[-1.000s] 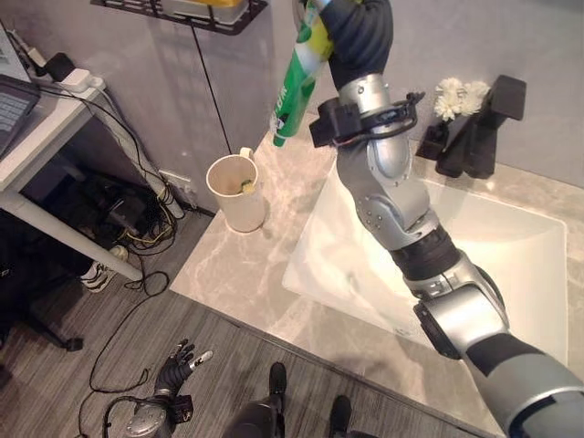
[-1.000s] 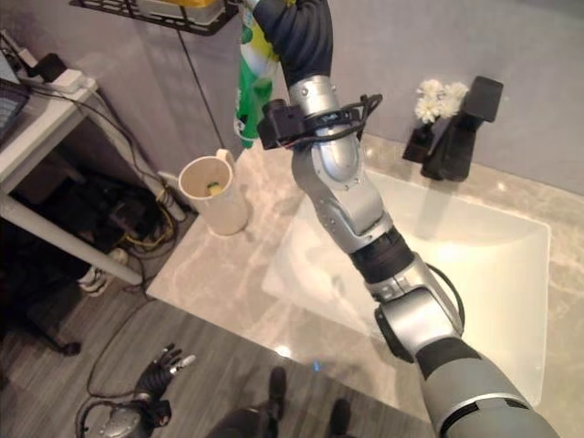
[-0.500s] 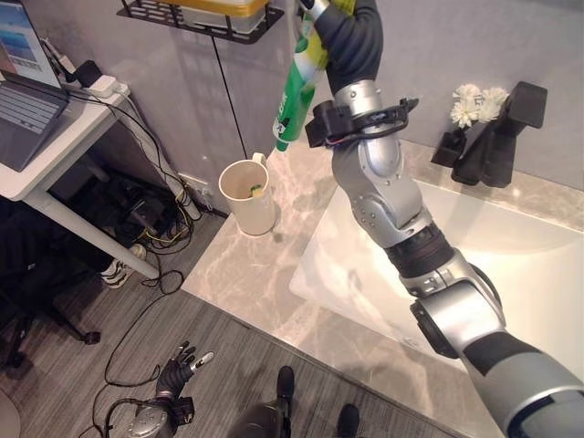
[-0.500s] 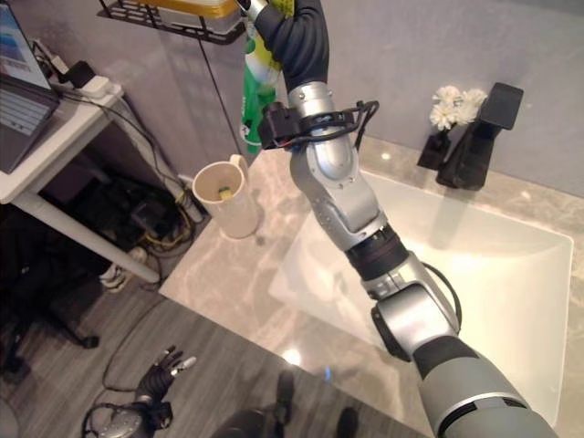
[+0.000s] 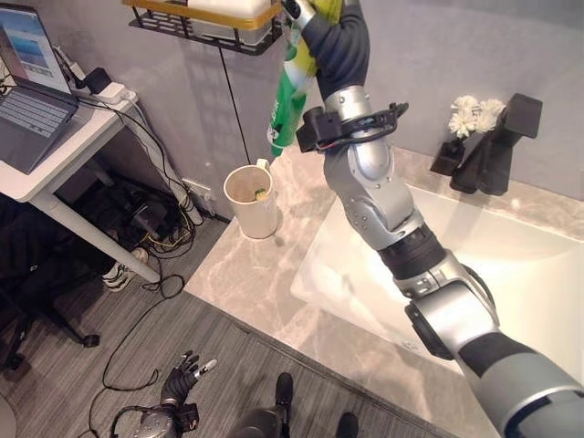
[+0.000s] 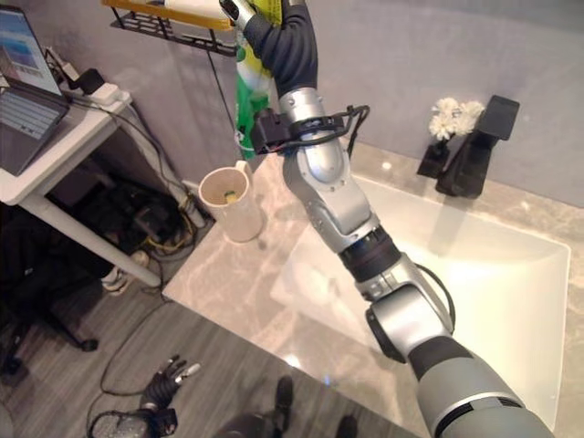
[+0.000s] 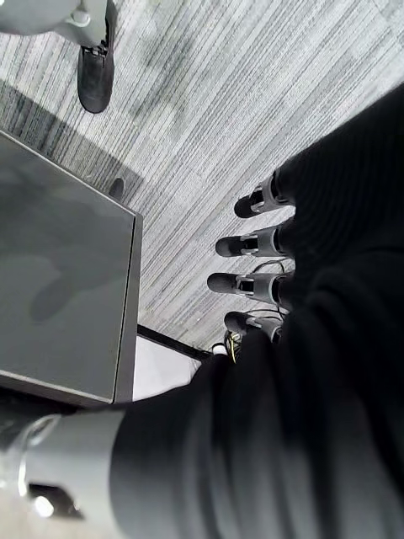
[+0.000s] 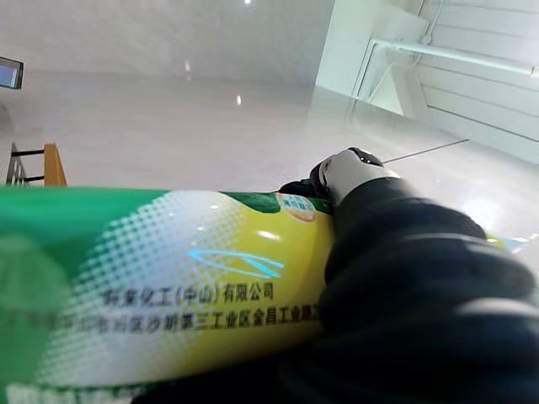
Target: Put brush and paste in cup on sink, flatten towel.
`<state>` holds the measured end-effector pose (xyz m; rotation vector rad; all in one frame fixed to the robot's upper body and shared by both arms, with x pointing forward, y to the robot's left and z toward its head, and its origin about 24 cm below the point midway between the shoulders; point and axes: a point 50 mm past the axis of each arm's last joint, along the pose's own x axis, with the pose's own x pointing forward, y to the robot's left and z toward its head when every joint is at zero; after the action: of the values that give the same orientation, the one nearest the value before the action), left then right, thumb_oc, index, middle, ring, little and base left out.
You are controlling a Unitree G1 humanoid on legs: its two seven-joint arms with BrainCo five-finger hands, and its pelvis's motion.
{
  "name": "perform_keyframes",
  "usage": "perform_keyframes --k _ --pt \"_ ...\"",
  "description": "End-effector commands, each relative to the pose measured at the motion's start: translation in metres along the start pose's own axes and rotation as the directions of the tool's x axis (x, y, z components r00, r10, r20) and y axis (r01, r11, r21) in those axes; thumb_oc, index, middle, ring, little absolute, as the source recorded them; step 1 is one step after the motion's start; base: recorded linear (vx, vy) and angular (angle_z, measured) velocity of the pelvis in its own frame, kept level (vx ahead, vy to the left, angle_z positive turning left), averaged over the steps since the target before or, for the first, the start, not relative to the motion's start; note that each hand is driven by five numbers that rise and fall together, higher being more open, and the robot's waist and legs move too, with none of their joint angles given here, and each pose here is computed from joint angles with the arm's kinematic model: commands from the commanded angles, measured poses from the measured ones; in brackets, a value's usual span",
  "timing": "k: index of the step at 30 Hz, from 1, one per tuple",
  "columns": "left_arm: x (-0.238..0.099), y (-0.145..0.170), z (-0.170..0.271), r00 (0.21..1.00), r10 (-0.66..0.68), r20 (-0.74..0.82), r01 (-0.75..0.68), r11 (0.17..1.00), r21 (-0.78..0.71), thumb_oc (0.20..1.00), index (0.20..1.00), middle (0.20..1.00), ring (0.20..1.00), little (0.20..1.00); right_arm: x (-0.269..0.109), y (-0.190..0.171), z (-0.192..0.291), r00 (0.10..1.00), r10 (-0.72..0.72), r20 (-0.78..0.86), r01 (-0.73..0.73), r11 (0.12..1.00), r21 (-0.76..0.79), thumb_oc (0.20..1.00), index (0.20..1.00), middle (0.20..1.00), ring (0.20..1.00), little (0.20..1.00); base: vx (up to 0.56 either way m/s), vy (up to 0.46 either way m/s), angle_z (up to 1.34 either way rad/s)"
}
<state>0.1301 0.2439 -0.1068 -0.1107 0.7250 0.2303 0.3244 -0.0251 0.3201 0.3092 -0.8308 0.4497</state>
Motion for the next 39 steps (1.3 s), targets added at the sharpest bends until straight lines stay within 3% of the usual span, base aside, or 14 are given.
perform_keyframes --k 1,22,39 --pt "0.004 0.005 0.010 0.999 0.009 0.034 -0.010 0.999 0.031 1.000 1.000 1.000 1.000 1.000 0.022 0.014 0.033 0.988 0.055 0.146 -0.056 0.998 0.008 0.200 0.200 0.200 0.200 0.200 0.00 0.000 0.00" --pt "0.006 0.005 0.009 0.999 0.017 0.037 -0.019 0.999 0.042 1.000 1.000 1.000 1.000 1.000 0.019 0.001 0.017 0.997 -0.001 0.081 0.004 0.999 -0.039 0.200 0.200 0.200 0.200 0.200 0.01 0.013 0.04" --pt "0.008 0.002 0.005 0.999 0.033 0.013 -0.033 0.999 0.027 1.000 1.000 1.000 1.000 1.000 0.007 0.006 -0.002 1.000 0.016 0.009 -0.016 0.999 0.035 0.200 0.200 0.200 0.200 0.200 0.00 -0.001 -0.02"
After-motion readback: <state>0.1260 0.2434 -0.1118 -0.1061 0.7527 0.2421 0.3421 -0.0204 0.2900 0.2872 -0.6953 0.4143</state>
